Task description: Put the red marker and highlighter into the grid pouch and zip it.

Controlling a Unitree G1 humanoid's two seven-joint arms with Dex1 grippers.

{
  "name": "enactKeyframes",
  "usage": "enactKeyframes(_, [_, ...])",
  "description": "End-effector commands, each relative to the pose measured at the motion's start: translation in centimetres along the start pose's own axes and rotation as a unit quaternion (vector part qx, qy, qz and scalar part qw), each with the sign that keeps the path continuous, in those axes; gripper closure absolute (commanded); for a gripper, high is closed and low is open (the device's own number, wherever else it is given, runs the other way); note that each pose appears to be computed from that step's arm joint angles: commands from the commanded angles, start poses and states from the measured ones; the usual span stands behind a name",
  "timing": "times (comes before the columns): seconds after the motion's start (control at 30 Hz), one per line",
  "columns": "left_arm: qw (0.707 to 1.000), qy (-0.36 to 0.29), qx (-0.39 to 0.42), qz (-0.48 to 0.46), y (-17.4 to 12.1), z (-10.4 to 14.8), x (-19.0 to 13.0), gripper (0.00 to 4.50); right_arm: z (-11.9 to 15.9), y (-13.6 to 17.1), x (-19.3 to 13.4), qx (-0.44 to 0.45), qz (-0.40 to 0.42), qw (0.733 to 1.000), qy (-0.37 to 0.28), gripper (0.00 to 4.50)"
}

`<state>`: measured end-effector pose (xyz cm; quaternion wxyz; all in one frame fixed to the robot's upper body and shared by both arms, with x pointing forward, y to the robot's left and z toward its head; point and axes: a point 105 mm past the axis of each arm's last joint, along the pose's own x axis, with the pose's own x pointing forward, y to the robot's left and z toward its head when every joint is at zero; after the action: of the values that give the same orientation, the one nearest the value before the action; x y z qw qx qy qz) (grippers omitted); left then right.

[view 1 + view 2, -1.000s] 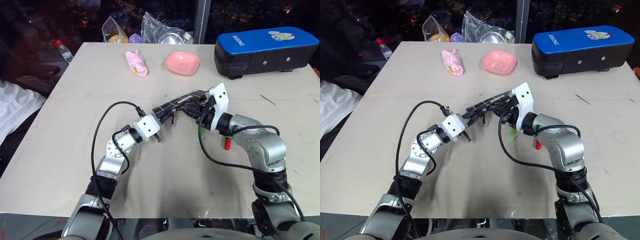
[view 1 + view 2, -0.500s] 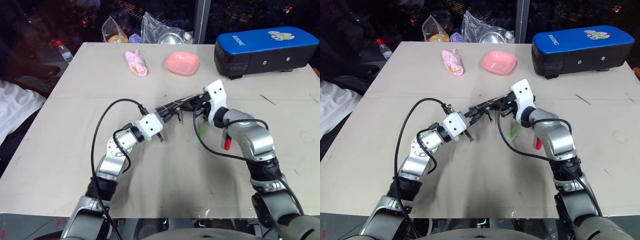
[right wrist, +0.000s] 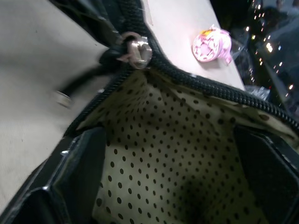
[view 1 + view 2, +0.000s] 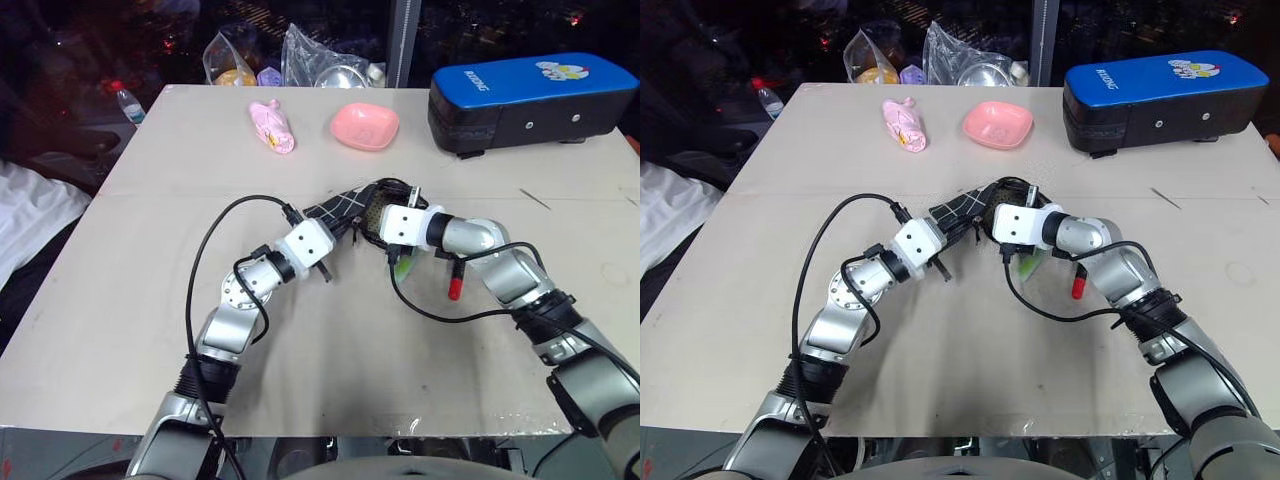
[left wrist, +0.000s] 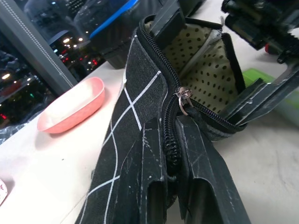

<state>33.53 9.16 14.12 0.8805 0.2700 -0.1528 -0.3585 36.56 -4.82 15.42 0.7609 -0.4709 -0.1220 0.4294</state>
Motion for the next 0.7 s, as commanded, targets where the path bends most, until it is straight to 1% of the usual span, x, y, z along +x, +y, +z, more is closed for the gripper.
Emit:
enactKeyframes(0.03, [0.999, -0.022, 0.014, 0.032, 1.4, 1.6, -0.1, 4.50, 0.9, -2.5, -1.9, 0.036, -0.072, 0.996, -0.025, 0.03])
enactKeyframes(0.1, [0.999, -0.020, 0.013, 0.035, 1.6, 1.6, -0.2, 4.50, 0.9, -3.6, -3.3, 0.093, -0.119, 0.988, -0.032, 0.03])
enactKeyframes(0.17, [0.999, -0.019, 0.011, 0.038, 1.7, 1.7, -0.3, 4.50, 0.6, -4.0, -4.7, 0.156, -0.160, 0.974, -0.032, 0.03])
enactKeyframes(0.23, [0.999, -0.019, 0.009, 0.040, 1.8, 1.7, -0.4, 4.50, -0.2, -3.5, -6.3, 0.225, -0.197, 0.954, -0.019, 0.03])
enactKeyframes(0.27, [0.999, -0.019, 0.009, 0.041, 1.8, 1.7, -0.4, 4.50, -0.5, -3.2, -6.7, 0.243, -0.206, 0.948, -0.012, 0.03])
enactKeyframes(0.33, [0.999, -0.019, 0.008, 0.041, 1.8, 1.8, -0.5, 4.50, -1.3, -1.8, -8.1, 0.287, -0.231, 0.929, 0.016, 0.03])
enactKeyframes(0.4, [0.999, -0.019, 0.007, 0.041, 1.9, 1.8, -0.5, 4.50, -2.3, 0.9, -9.8, 0.347, -0.253, 0.901, 0.061, 0.03])
enactKeyframes(0.47, [0.999, -0.019, 0.007, 0.041, 1.9, 1.8, -0.5, 4.50, -2.7, 2.4, -10.8, 0.385, -0.271, 0.878, 0.092, 0.03])
enactKeyframes(0.53, [0.999, -0.018, 0.004, 0.040, 1.9, 1.8, -0.5, 4.50, -3.4, 4.2, -11.6, 0.436, -0.295, 0.840, 0.132, 0.03])
enactKeyframes(0.6, [0.999, -0.017, 0.000, 0.038, 1.8, 1.7, -0.4, 4.50, -4.1, 5.9, -12.2, 0.476, -0.302, 0.809, 0.168, 0.03])
enactKeyframes(0.7, [0.999, -0.018, -0.003, 0.034, 1.5, 1.6, -0.3, 4.50, -4.7, 8.1, -12.4, 0.523, -0.289, 0.773, 0.211, 0.03])
